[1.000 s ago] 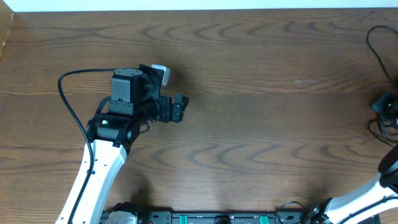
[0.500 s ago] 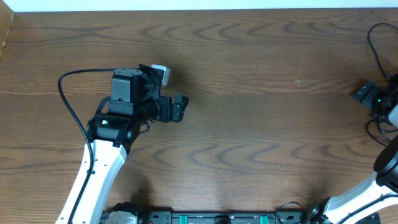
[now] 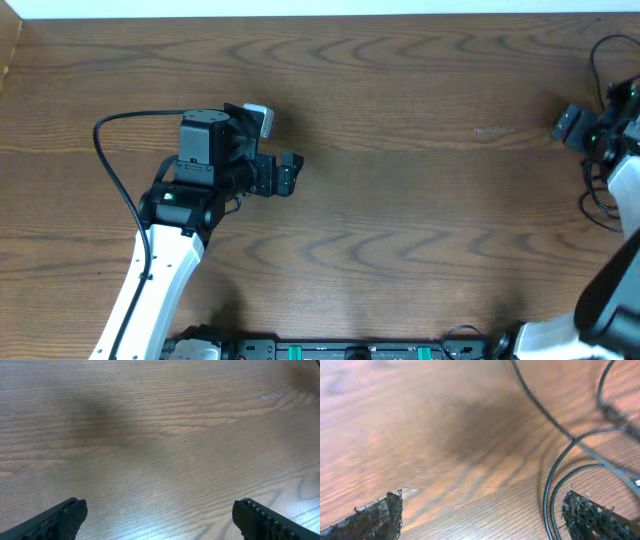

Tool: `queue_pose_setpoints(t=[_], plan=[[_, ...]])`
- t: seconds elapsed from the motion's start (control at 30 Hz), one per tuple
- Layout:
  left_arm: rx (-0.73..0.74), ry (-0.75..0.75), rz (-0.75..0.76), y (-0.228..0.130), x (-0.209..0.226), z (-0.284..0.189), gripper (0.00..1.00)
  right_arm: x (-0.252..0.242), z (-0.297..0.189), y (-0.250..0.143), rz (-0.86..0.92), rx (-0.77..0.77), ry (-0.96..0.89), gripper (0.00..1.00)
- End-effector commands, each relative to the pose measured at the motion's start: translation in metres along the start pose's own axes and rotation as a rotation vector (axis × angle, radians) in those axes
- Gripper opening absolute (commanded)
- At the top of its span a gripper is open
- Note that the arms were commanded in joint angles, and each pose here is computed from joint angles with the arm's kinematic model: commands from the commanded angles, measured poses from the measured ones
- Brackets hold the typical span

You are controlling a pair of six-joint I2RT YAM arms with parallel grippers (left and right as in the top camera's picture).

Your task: Untangle cables

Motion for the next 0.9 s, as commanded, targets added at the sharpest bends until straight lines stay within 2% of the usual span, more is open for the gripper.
queue_pose_setpoints(t=[0.0, 0.23, 0.87], plan=[[0.004, -0.011, 0.001, -0.001, 0.0, 0.001, 0.97, 0.012, -0.025, 0.004, -0.057, -0.038, -0.024, 0.99], [0.004, -0.01, 0.001, -0.001, 0.0, 0.001, 0.97, 0.03, -0.05, -0.009, -0.093, 0.018, 0.002, 0.99], [0.004, -0.011, 0.001, -0.001, 0.0, 0.001, 0.97, 0.032, -0.052, -0.033, -0.111, 0.153, -0.023, 0.99]])
Point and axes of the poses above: each gripper's point midway between its finger pads, its own z axis out along the fingers, its own x axis along the line the jaws close on, y = z × x, the point moved 9 cm from there along -z, back along the fingers, and after that the axes turned 12 degrees about z, right-handed, at the moved point
